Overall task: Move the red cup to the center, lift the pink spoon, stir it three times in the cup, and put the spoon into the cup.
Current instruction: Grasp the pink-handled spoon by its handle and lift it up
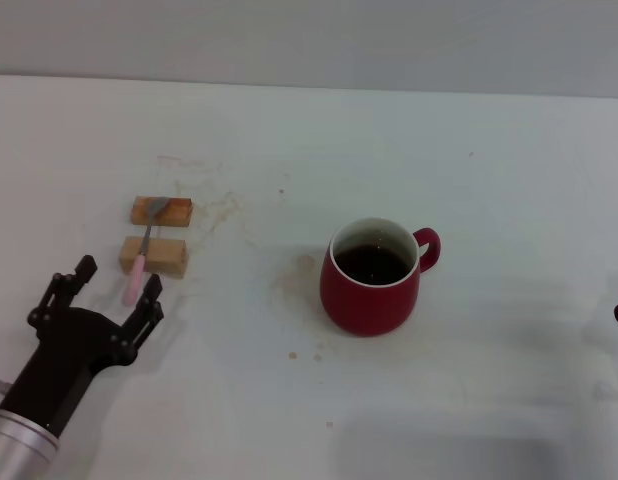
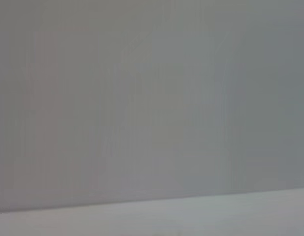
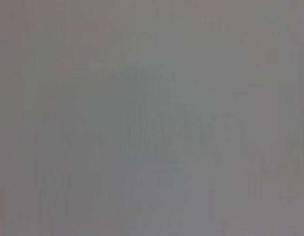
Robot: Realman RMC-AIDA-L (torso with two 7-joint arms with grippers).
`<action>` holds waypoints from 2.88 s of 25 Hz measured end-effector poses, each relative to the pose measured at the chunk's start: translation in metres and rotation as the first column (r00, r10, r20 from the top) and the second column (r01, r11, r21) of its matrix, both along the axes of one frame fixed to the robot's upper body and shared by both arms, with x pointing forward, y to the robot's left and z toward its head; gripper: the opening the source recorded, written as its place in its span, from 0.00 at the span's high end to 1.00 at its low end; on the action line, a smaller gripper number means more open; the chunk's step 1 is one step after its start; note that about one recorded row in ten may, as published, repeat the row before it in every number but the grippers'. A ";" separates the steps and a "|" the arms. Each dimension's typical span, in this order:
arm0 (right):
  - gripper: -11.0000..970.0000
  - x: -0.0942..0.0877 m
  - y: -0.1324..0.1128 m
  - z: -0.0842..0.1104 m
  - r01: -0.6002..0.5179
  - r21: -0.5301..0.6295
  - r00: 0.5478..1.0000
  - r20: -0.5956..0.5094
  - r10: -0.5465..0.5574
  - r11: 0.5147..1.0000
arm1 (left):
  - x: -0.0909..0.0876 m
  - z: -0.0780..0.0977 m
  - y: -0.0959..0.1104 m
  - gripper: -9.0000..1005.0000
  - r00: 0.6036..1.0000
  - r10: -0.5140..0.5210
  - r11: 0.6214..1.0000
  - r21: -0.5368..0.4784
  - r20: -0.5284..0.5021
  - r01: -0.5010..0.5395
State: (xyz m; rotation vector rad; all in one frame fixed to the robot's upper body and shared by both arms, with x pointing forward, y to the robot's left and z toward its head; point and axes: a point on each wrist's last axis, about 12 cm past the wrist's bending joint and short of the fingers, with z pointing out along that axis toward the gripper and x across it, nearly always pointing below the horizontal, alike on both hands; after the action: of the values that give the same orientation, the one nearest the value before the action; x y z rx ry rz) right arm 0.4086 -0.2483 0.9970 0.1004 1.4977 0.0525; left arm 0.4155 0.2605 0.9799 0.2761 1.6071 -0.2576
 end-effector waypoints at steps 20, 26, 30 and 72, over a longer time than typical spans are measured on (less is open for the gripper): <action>0.99 0.000 -0.002 0.000 -0.005 -0.012 1.000 0.001 0.005 1.000 | 0.004 -0.008 -0.006 0.20 0.997 0.000 1.000 0.016 -0.076 0.001; 0.99 -0.001 -0.001 0.000 -0.009 -0.012 1.000 0.001 0.009 1.000 | 0.005 -0.009 -0.007 0.20 0.997 0.001 1.000 0.028 -0.083 0.001; 0.99 -0.003 -0.001 0.000 -0.008 -0.009 1.000 0.004 0.008 1.000 | 0.005 -0.010 -0.007 0.20 0.996 0.001 0.999 0.032 -0.092 0.002; 0.99 -0.006 0.000 -0.001 -0.009 -0.005 1.000 0.001 0.010 1.000 | 0.013 -0.009 -0.008 0.40 0.995 0.007 0.999 0.047 -0.096 -0.002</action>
State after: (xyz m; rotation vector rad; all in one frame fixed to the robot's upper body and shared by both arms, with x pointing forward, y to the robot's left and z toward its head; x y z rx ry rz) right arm 0.4028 -0.2481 0.9962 0.0893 1.4975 0.0565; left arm 0.4284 0.2525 0.9704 0.3002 1.7103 -0.2324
